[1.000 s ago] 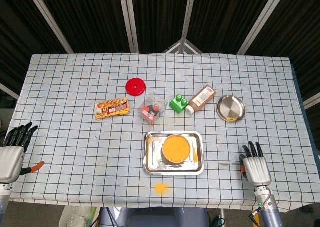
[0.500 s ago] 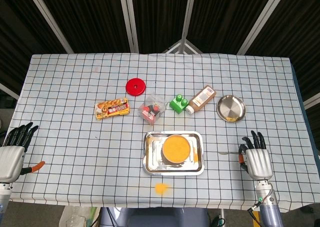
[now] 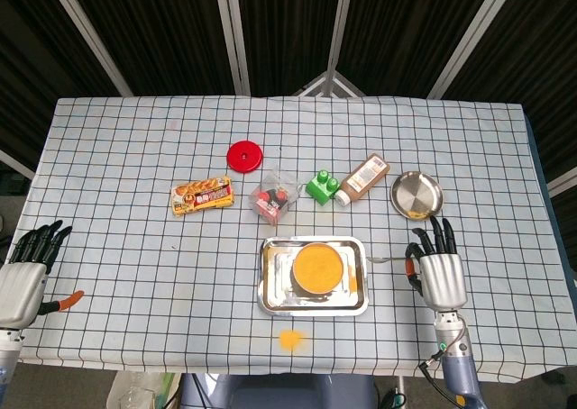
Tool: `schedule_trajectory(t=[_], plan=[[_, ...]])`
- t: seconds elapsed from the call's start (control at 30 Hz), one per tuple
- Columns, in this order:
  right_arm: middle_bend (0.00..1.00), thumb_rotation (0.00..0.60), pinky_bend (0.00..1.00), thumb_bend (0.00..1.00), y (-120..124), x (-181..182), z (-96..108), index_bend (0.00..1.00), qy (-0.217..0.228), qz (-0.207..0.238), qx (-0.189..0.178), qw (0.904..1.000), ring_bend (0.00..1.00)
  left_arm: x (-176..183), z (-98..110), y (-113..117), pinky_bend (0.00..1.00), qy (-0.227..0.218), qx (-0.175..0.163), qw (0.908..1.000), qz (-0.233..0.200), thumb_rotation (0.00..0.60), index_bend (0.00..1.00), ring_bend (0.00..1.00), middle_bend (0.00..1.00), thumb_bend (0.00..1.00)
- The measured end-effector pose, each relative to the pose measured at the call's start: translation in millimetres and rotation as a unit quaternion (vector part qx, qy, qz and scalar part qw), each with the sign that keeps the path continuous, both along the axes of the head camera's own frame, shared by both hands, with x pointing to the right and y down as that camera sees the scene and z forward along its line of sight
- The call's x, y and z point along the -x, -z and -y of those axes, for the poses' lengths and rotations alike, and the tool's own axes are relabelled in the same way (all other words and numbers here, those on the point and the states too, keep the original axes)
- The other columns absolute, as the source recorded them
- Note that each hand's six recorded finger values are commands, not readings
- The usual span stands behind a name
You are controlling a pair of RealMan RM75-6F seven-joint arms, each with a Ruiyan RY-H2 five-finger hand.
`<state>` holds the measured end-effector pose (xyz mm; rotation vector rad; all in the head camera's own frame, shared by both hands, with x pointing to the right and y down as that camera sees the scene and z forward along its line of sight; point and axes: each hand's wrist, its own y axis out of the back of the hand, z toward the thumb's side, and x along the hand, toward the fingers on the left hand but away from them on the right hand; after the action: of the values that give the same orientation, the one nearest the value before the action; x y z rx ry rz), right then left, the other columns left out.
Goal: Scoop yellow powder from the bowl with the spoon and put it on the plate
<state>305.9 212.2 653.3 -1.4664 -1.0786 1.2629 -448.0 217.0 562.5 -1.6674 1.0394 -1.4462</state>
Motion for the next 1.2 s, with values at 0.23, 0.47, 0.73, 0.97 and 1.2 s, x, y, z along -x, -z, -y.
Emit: schedule_trajectory(t=[0.23,0.47,0.73,0.97,1.2], plan=[[0.30,0.600,0.00,0.61,-22,23,-6,0.86,0.020,-0.013,-0.017,0.9996,0.01,-1,1,-1,0.00,0.004,0.003,1.0000,-0.004,0.600,0.00,0.00,0.00,0.00],[0.30,0.600,0.00,0.61,-34,55,-12,0.86,0.039,0.003,-0.020,0.9990,0.01,0,2,-2,0.00,0.010,0.006,0.9999,-0.004,0.600,0.00,0.00,0.00,0.00],[0.30,0.600,0.00,0.61,-39,81,-11,0.86,0.063,-0.004,-0.029,0.9976,0.01,1,3,-1,0.00,0.013,0.005,0.9999,-0.008,0.600,0.00,0.00,0.00,0.00],[0.30,0.600,0.00,0.61,-46,86,-6,0.86,0.068,-0.032,-0.032,0.9967,0.01,1,3,-1,0.00,0.014,0.006,0.9998,-0.011,0.600,0.00,0.00,0.00,0.00],[0.30,0.600,0.00,0.61,-49,93,-3,0.85,0.089,-0.060,-0.044,0.9932,0.01,1,3,-1,0.00,0.016,0.009,0.9997,-0.014,0.600,0.00,0.00,0.00,0.00]])
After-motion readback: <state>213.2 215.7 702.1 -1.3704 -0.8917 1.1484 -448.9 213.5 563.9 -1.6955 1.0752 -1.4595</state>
